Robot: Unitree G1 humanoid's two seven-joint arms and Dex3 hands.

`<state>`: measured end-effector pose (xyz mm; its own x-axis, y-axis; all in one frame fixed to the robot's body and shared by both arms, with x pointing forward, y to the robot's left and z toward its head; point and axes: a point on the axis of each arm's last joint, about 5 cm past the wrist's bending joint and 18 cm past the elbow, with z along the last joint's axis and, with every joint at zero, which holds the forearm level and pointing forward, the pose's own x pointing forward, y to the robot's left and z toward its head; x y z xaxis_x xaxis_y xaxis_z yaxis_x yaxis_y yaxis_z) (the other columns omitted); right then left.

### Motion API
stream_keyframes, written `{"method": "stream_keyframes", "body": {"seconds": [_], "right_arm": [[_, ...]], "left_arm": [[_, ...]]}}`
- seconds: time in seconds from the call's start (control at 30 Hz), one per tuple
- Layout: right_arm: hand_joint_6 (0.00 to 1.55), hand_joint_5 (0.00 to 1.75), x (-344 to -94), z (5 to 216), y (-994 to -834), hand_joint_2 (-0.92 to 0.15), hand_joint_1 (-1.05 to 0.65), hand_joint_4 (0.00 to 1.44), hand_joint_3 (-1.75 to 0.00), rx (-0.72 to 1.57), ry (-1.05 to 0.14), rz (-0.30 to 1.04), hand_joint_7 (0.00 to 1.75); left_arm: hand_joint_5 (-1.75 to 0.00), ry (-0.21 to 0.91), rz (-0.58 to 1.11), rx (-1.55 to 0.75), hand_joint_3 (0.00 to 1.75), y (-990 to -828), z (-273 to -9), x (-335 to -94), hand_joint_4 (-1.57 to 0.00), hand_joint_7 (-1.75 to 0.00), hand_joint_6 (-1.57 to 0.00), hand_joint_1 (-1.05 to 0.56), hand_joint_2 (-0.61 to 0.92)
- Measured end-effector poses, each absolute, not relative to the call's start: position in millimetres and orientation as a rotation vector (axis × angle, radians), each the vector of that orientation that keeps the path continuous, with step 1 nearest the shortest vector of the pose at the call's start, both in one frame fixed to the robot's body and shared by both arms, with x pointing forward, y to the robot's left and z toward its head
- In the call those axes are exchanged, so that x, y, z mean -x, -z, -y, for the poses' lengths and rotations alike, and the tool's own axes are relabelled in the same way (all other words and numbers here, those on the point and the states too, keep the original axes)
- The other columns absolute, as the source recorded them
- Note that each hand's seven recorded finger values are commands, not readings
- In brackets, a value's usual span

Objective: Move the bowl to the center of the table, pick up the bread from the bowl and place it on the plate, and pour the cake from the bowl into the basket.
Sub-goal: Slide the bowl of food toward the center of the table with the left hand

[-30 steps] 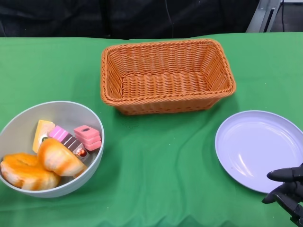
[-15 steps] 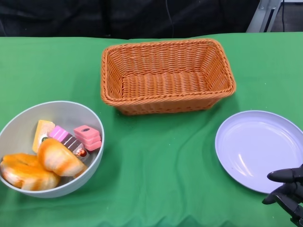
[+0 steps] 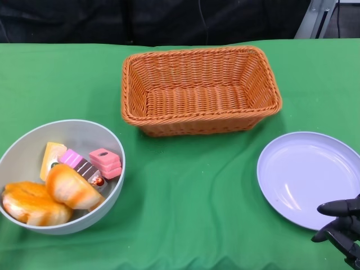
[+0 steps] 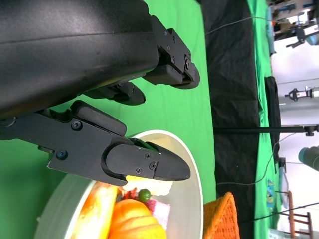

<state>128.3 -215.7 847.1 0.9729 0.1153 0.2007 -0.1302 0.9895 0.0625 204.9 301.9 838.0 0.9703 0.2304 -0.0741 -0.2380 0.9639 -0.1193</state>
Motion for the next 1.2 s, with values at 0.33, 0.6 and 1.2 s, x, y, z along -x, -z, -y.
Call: {"method": "stream_keyframes", "body": {"seconds": [0.33,0.6,1.2], "right_arm": [[0.65,1.26,-129,216,-846.8,-0.92,-0.31,0.71,-0.10,-0.075,-0.128,0.201,0.85],[0.65,1.26,-129,216,-846.7,-0.92,-0.30,0.71,-0.11,-0.075,-0.130,0.201,0.84],[0.65,1.26,-130,216,-846.8,-0.92,-0.30,0.70,-0.11,-0.080,-0.128,0.199,0.84]], "left_arm": [[-0.01,-0.220,-0.118,0.162,0.22,-834.3,-299,-205,-0.47,-0.01,-0.34,-0.61,0.92],[-0.01,-0.212,-0.132,0.163,0.24,-833.4,-298,-206,-0.47,-0.01,-0.34,-0.61,0.92],[0.00,-0.237,-0.139,0.208,0.44,-831.1,-284,-211,-0.35,0.00,-0.19,-0.73,0.92]]}}
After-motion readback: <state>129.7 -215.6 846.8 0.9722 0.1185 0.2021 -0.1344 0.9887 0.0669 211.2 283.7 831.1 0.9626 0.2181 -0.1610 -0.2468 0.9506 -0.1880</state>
